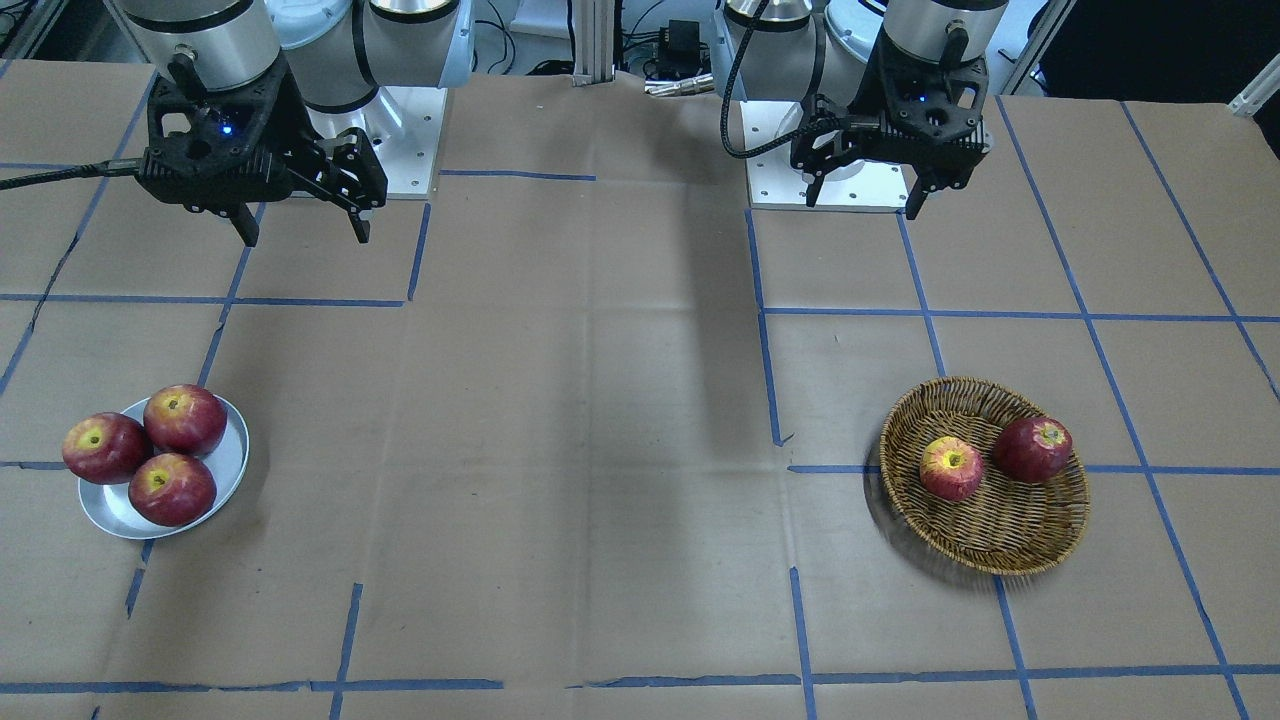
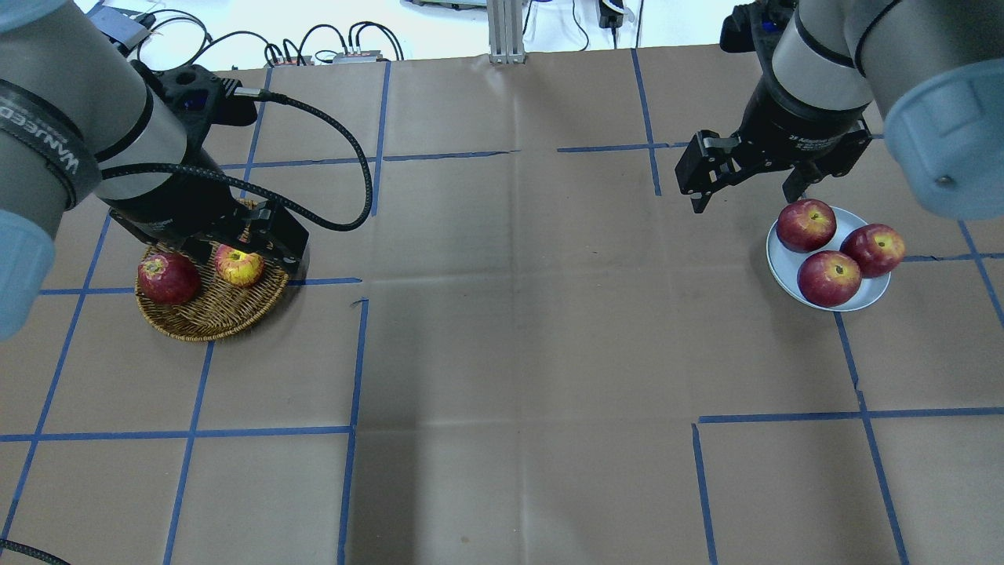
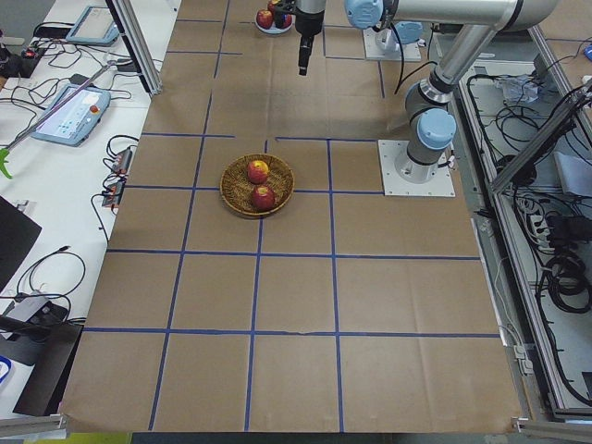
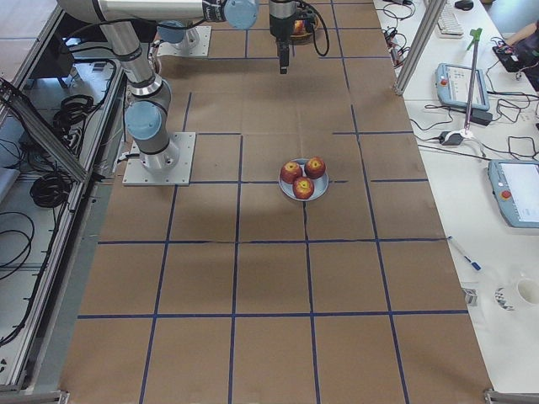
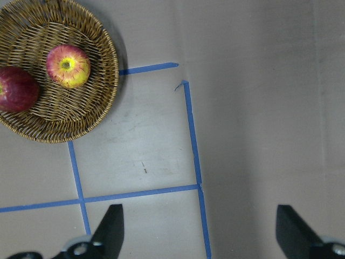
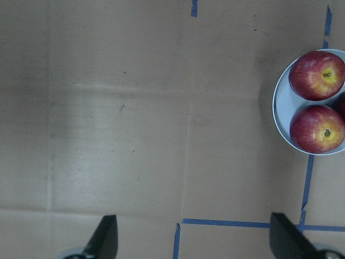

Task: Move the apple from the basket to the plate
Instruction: 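Lower the left gripper onto the yellow-red apple in the basket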

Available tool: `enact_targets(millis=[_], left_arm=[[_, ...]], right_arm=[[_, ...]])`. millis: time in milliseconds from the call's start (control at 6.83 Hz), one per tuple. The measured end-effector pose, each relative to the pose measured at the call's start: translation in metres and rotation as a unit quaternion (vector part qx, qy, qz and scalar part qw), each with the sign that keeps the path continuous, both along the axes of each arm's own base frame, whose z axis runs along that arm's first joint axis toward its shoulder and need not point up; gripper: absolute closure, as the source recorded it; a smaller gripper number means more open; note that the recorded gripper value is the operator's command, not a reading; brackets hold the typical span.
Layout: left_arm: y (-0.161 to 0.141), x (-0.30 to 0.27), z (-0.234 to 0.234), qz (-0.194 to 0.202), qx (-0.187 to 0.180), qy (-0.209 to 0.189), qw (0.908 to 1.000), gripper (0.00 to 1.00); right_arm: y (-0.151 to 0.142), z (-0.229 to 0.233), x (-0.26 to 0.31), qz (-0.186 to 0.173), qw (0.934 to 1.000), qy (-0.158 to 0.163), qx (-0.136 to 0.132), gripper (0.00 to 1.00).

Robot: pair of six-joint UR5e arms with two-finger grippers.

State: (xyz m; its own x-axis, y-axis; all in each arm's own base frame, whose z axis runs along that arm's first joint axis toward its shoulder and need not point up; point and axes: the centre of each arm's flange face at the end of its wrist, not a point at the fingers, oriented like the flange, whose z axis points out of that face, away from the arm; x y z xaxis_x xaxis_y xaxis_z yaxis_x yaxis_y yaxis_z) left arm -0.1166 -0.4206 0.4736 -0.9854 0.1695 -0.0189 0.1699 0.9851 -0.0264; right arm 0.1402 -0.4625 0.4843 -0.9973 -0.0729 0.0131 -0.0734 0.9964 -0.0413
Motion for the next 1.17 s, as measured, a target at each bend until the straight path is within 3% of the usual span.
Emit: enact_targets(millis=[439, 1171], left_arm=[[-0.034, 0.055, -0.067, -0.043, -0.001, -0.005, 0.9991, 0.01], [-0.112, 0.116, -0.164, -0.033, -0.02, -0.036, 0.9986, 0.01]], right_arm=[[0.0, -0.001, 0.0, 0.0, 1.0, 0.001, 0.001, 0.0], [0.0, -0.001, -0.001, 0.0, 1.0, 0.001, 0.001, 0.0]])
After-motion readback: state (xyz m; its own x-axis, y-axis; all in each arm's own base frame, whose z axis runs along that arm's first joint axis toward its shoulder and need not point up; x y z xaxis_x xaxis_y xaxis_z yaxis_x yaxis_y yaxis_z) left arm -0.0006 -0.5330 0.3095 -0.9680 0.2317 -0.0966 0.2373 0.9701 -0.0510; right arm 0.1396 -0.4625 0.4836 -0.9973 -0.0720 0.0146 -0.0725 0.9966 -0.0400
